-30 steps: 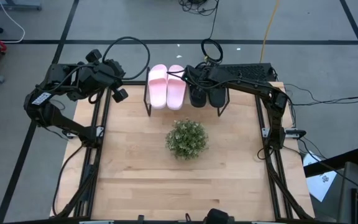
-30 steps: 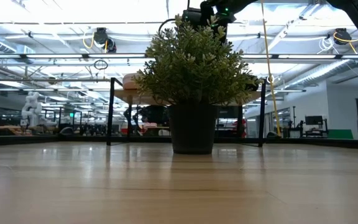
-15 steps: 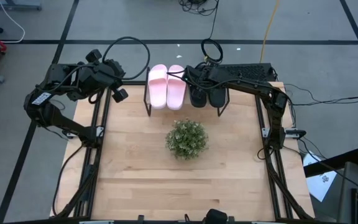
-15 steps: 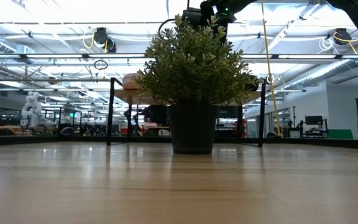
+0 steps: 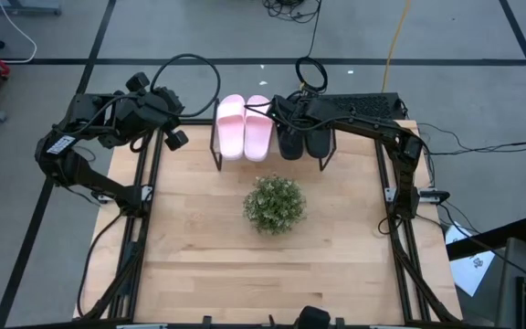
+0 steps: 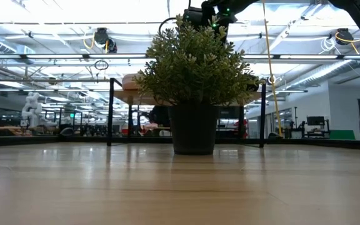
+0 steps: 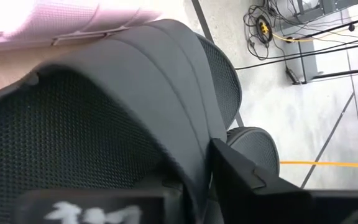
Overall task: Pick and place slides into the shelf
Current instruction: Put the black slide on the shelf
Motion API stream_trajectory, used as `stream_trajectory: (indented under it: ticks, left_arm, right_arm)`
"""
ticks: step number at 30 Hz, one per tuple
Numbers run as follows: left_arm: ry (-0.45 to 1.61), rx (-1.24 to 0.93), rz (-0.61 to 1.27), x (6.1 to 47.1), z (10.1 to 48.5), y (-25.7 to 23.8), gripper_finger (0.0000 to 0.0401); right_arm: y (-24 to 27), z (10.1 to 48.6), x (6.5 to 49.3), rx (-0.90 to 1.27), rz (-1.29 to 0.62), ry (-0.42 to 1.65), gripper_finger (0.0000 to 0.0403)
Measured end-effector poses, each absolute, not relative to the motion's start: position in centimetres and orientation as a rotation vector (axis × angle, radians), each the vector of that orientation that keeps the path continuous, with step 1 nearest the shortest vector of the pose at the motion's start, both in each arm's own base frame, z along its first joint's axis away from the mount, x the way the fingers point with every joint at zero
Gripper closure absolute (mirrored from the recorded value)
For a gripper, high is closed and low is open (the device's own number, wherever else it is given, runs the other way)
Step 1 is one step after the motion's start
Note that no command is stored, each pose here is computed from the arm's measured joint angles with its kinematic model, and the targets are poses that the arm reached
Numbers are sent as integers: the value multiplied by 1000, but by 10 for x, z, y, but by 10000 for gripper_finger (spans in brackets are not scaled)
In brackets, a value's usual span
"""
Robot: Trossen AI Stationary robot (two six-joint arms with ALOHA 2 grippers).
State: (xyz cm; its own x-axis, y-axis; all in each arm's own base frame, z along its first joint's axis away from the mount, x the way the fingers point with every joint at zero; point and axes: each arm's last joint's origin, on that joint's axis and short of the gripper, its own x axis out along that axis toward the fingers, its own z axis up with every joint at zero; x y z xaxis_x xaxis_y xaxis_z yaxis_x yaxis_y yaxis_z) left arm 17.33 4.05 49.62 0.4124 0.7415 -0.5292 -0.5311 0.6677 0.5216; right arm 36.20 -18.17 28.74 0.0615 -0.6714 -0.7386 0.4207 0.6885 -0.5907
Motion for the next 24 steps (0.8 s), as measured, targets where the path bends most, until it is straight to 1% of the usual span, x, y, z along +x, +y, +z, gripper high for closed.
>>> stream_trajectory:
  ticks: [6, 12, 24]
  left_arm:
    - [812, 291, 814, 173, 496, 41, 267]
    - [812, 292, 814, 173, 496, 40, 267]
    - [812, 291, 814, 173, 496, 40, 267]
  right_arm:
    - [-182, 287, 363, -240, -837, 1252, 314]
    - [-183, 287, 364, -239, -840, 1239, 287]
    - [-185, 289, 368, -252, -841, 1202, 283]
